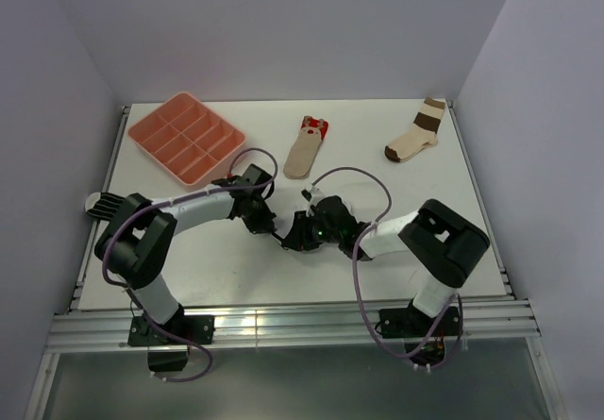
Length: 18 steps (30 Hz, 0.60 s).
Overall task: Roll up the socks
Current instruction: Roll the sock at the center of the board.
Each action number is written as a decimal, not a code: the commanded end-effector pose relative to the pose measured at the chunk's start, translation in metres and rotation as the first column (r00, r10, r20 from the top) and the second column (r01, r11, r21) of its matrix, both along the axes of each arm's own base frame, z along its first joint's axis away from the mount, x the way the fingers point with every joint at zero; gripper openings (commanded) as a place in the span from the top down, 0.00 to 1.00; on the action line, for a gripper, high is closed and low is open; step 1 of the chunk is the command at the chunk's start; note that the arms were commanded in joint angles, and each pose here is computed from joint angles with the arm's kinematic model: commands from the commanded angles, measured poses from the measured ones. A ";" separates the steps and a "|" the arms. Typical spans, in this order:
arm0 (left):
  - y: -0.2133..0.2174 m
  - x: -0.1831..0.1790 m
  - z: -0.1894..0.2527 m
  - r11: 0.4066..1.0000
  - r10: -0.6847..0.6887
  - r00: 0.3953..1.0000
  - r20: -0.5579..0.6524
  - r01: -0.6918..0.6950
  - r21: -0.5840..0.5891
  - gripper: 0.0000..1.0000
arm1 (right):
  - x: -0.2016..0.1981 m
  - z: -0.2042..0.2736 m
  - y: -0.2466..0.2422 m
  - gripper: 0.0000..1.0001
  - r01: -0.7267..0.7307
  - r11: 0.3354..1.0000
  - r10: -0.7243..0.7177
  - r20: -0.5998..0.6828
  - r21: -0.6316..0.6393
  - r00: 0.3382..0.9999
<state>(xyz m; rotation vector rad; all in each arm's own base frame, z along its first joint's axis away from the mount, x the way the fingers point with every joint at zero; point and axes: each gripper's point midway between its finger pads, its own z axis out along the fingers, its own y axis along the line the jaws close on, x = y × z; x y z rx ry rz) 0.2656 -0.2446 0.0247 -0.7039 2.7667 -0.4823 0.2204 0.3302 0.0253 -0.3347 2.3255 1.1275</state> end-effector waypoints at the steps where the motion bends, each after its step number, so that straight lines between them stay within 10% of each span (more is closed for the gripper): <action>1: 0.027 -0.020 -0.021 0.982 -0.051 0.991 -0.123 0.073 0.177 1.00 | 0.005 -0.009 -0.027 0.59 0.080 0.980 -0.056 0.133 -0.185 0.990; 18: 0.027 -0.021 -0.029 0.938 -0.152 0.963 -0.221 0.211 0.275 1.00 | 0.002 0.038 -0.002 0.46 0.217 0.880 0.061 0.556 -0.421 0.829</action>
